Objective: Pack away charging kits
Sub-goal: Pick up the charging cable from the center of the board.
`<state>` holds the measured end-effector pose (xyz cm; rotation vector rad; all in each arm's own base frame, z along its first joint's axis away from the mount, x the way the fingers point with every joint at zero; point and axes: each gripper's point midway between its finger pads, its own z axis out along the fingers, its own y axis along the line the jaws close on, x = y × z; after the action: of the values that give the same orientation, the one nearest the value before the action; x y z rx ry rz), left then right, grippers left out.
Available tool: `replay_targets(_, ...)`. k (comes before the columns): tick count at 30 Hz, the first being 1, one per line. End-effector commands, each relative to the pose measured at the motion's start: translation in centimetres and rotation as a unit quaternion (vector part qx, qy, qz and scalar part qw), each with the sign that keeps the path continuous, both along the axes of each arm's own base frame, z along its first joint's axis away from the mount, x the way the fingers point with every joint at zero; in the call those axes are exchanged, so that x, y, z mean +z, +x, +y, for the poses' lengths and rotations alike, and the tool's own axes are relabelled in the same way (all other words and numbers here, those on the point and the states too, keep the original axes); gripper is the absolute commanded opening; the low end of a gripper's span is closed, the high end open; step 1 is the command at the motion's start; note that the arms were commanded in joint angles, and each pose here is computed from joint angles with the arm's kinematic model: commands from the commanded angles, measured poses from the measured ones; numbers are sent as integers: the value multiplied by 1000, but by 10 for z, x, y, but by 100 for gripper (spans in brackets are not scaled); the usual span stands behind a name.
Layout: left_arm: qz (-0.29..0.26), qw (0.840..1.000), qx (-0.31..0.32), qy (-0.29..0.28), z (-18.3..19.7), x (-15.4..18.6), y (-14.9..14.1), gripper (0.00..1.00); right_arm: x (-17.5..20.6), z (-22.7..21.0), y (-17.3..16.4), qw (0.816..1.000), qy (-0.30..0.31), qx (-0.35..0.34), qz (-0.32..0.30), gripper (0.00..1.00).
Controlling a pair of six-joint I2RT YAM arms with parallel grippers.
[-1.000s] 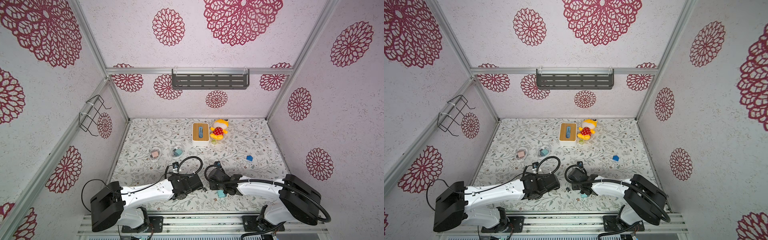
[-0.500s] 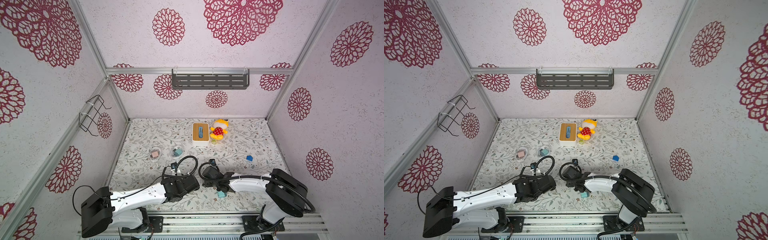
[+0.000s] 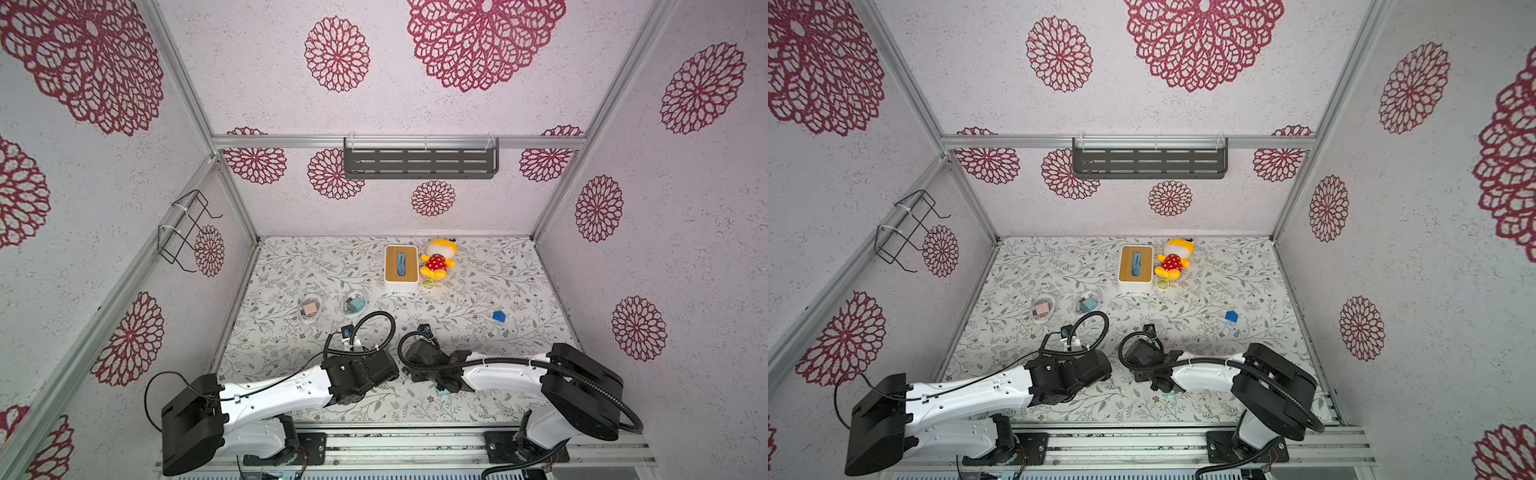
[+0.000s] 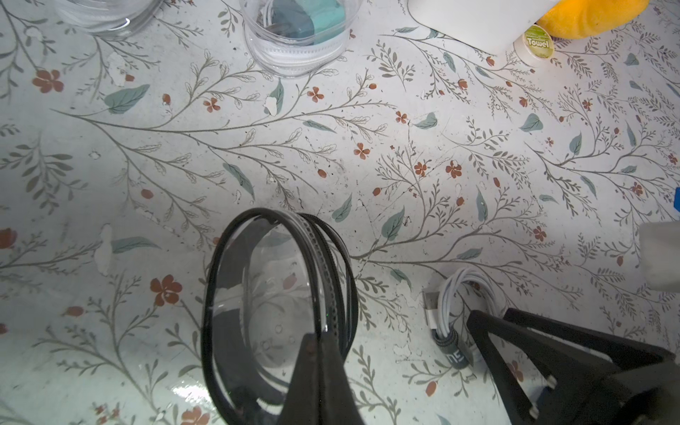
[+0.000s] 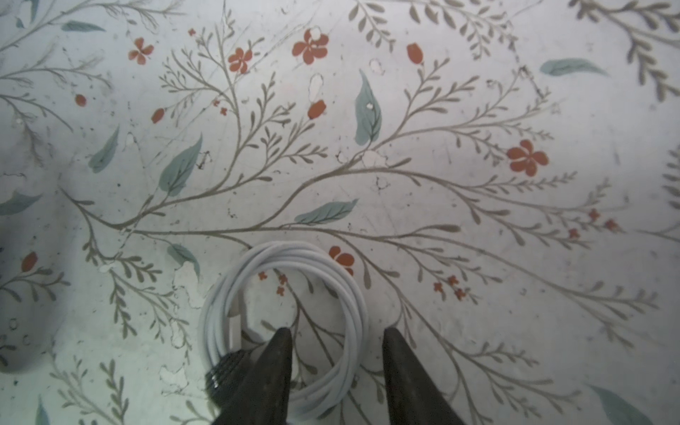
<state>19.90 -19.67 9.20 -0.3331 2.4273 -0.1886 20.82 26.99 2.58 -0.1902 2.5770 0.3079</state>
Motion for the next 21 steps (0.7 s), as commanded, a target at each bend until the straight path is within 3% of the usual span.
replay_targets(1, -14, 1000, 6, -7, 1, 9, 1, 0, -13, -12, -6, 999, -31, -14, 18, 44)
replay_targets(15, -28, 999, 1, -35, 2, 16, 1, 0, -16, -18, 0, 998, -48, -42, 10, 0)
replay_targets(21, -33, 998, -16, -45, -7, 16, 4, 0, 11, -25, 1, 998, -10, -60, -14, 0)
